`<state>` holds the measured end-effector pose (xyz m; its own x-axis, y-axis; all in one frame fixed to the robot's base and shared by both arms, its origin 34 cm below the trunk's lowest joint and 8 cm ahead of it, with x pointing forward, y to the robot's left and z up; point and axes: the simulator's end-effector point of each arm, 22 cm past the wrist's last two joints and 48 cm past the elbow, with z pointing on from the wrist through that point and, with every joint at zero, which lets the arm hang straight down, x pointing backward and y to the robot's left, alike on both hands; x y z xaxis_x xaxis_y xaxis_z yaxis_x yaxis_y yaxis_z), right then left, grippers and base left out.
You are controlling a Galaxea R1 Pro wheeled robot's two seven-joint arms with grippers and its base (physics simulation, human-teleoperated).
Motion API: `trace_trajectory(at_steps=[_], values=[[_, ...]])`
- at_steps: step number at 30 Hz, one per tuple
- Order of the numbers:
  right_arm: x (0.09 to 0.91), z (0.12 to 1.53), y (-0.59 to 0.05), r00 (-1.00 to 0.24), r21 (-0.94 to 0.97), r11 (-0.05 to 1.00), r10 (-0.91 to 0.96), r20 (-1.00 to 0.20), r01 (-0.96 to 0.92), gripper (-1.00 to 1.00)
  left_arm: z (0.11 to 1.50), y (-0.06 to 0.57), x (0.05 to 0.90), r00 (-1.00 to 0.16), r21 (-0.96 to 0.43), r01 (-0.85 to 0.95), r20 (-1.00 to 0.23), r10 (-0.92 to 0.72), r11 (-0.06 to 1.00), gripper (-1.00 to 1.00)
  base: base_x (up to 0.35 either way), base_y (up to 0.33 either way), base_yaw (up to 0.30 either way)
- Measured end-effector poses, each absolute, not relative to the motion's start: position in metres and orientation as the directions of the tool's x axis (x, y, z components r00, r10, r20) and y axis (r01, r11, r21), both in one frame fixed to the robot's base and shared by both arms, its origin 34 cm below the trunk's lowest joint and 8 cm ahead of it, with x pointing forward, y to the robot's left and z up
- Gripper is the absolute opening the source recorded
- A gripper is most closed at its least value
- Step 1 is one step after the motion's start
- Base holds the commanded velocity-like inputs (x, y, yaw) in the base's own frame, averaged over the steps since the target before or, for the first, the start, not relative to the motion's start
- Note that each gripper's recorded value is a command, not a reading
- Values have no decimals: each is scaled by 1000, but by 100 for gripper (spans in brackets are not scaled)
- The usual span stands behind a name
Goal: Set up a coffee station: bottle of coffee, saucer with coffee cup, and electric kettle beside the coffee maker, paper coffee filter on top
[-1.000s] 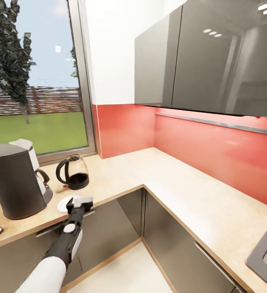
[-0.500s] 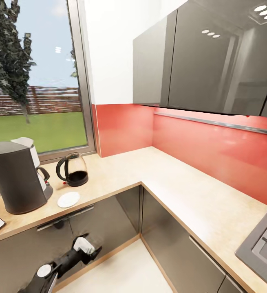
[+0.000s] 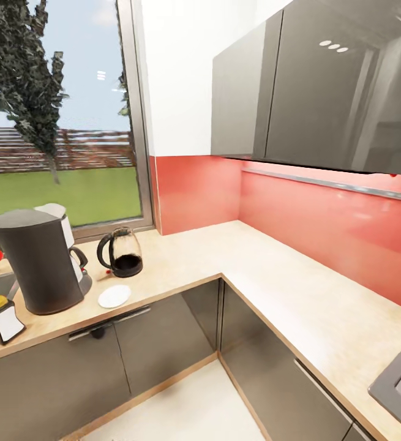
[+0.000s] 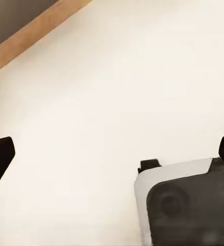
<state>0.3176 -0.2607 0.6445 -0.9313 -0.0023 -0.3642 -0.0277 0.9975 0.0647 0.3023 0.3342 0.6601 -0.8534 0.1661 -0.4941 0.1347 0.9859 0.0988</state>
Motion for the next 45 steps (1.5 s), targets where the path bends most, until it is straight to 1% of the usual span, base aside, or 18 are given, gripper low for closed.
trace_trajectory(at_steps=[2,5,8,10,11,12,21,45], values=[[316,644,-261,-933,64,998,-5,-360,-30,100,645,342,259,-902,137,90,-410,139,987,100,0,0,247],[314,643,-261,-935,63,997,-10,-354,-35,100,632,342,202,-950,147,66,-292,107,987,100,0,0,250],[312,642,-261,-937,64,997,-13,-349,-38,100,624,339,163,-983,142,66,-162,89,988,100,0,0,249],[312,642,-261,-938,64,997,-14,-347,-39,100,621,338,132,-996,141,73,-34,78,987,100,0,0,238],[311,642,-260,-938,64,997,-16,-345,-41,100,621,339,122,-997,143,75,7,75,987,100,0,0,219],[311,641,-260,-939,64,997,-17,-343,-42,100,621,340,118,-997,144,76,20,74,987,100,0,0,212],[306,639,-259,-945,70,997,-14,-327,-39,100,622,343,97,-995,145,81,65,72,986,100,0,0,226],[300,636,-260,-950,71,997,-12,-312,-36,100,622,339,93,-995,136,85,71,76,987,100,0,0,255]])
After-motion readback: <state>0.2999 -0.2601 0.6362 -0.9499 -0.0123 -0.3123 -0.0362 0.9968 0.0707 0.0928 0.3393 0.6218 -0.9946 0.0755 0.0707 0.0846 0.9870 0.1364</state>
